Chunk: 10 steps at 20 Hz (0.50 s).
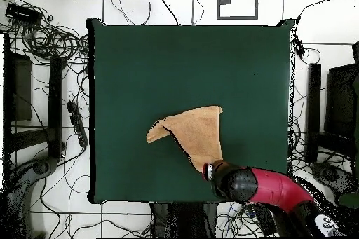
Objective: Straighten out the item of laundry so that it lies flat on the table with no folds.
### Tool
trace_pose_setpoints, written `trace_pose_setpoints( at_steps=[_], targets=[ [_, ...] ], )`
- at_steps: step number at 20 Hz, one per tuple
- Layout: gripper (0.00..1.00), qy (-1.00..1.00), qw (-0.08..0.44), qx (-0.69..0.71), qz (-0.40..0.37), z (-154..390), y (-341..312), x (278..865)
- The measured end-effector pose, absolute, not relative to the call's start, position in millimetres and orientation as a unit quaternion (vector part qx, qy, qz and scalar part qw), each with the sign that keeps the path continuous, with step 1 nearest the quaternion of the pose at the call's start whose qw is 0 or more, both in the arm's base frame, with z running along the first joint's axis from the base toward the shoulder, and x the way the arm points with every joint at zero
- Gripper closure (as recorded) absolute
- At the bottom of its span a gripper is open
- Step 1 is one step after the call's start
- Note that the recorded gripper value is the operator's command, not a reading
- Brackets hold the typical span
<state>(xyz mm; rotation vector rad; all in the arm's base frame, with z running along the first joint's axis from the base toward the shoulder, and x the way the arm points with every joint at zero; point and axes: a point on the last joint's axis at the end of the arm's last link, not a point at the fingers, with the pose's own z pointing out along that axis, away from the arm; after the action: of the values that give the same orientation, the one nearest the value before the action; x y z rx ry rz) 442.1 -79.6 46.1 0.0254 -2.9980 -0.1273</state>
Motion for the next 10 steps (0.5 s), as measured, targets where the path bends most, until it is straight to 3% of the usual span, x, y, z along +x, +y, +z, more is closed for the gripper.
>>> trace_pose_setpoints(
  at_steps=[10],
  targets=[
    [1.00, -0.996, 0.067, 0.013, -0.053, 39.2, -94.1, 435.8]
  ],
)
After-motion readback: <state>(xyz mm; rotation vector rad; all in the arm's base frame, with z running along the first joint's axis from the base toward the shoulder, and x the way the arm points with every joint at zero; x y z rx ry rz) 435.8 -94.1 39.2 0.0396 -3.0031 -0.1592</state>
